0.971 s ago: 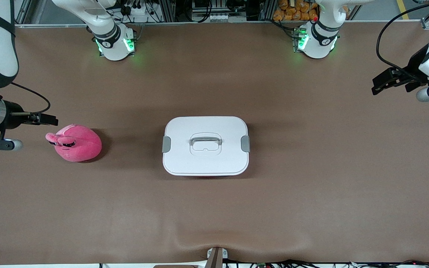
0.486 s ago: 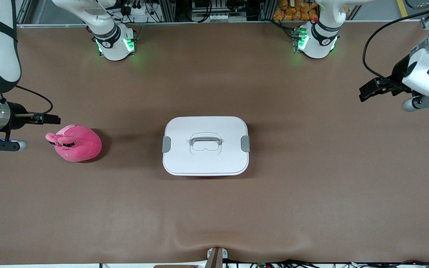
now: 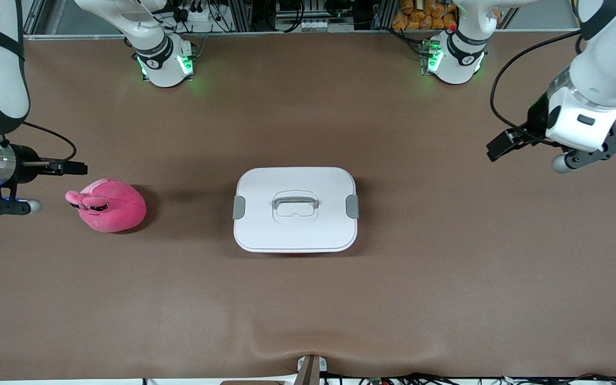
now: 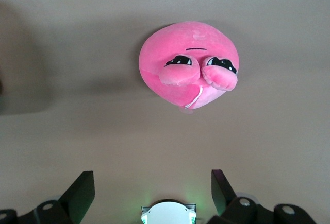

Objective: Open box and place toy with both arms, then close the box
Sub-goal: 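Lower the left gripper onto the lid handle while the right gripper reaches the toy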

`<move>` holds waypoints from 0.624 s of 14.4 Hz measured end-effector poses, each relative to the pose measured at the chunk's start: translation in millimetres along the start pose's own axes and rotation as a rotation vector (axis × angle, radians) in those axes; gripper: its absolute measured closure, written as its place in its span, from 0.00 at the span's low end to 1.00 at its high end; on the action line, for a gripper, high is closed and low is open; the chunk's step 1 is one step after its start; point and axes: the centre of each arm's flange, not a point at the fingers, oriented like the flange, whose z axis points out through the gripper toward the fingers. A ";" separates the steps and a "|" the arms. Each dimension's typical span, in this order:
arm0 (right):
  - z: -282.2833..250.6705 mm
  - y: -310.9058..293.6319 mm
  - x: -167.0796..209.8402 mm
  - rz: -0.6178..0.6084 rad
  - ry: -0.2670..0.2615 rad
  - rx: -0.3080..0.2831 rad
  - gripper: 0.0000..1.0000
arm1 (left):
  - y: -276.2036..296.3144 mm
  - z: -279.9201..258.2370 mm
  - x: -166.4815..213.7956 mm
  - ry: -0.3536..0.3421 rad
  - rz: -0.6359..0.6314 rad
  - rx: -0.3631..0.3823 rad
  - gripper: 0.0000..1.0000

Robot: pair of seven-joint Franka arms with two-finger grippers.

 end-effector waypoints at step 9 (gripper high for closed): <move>3.2 0.7 3.2 0.002 -0.002 0.000 0.00 | 84.3 53.4 -26.0 -0.030 -0.348 -0.029 0.00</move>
